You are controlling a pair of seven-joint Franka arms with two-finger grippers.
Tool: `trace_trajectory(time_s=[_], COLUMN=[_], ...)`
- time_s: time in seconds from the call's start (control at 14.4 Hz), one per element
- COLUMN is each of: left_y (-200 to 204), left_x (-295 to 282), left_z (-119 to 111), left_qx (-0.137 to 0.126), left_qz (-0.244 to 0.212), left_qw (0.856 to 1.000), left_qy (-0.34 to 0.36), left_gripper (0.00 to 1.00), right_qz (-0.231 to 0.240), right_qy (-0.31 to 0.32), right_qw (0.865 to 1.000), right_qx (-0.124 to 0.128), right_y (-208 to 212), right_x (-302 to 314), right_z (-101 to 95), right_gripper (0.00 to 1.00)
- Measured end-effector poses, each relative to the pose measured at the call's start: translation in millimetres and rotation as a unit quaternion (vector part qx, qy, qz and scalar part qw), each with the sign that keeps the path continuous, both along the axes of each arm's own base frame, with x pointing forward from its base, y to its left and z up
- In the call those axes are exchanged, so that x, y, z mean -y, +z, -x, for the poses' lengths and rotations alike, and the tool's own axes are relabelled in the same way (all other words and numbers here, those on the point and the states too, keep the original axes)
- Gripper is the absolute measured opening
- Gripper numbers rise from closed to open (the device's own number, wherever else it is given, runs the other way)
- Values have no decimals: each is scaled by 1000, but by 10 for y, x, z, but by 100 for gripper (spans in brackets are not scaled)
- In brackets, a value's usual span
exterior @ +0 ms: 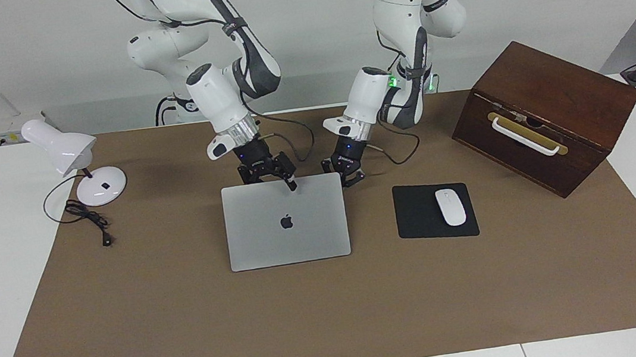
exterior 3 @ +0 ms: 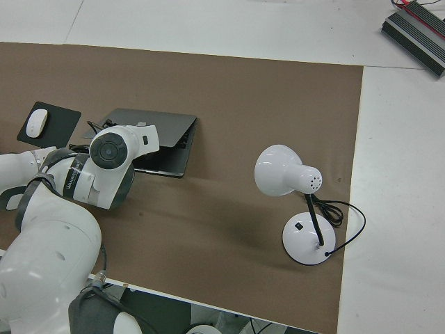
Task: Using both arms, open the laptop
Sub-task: 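Lift the laptop lid upward with the right gripper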
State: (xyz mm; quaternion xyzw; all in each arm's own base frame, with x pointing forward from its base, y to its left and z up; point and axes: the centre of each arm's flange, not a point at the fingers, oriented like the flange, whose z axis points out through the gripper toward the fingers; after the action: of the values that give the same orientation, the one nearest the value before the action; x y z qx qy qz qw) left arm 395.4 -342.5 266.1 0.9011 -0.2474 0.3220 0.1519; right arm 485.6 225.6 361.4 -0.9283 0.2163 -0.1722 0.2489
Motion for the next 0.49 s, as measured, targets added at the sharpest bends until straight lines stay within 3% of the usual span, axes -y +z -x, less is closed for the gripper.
trace_trajectory(time_s=[0.49], left_y=[-1], left_x=[0], left_z=[0], left_qx=[0], left_qz=[0], left_qw=[1000], left_qy=[0], left_gripper=[1], right_qz=[-9], right_qy=[12], right_qw=[1000], right_qx=[-3], right_y=[207], right_x=[19], right_z=[-251], right_gripper=[100])
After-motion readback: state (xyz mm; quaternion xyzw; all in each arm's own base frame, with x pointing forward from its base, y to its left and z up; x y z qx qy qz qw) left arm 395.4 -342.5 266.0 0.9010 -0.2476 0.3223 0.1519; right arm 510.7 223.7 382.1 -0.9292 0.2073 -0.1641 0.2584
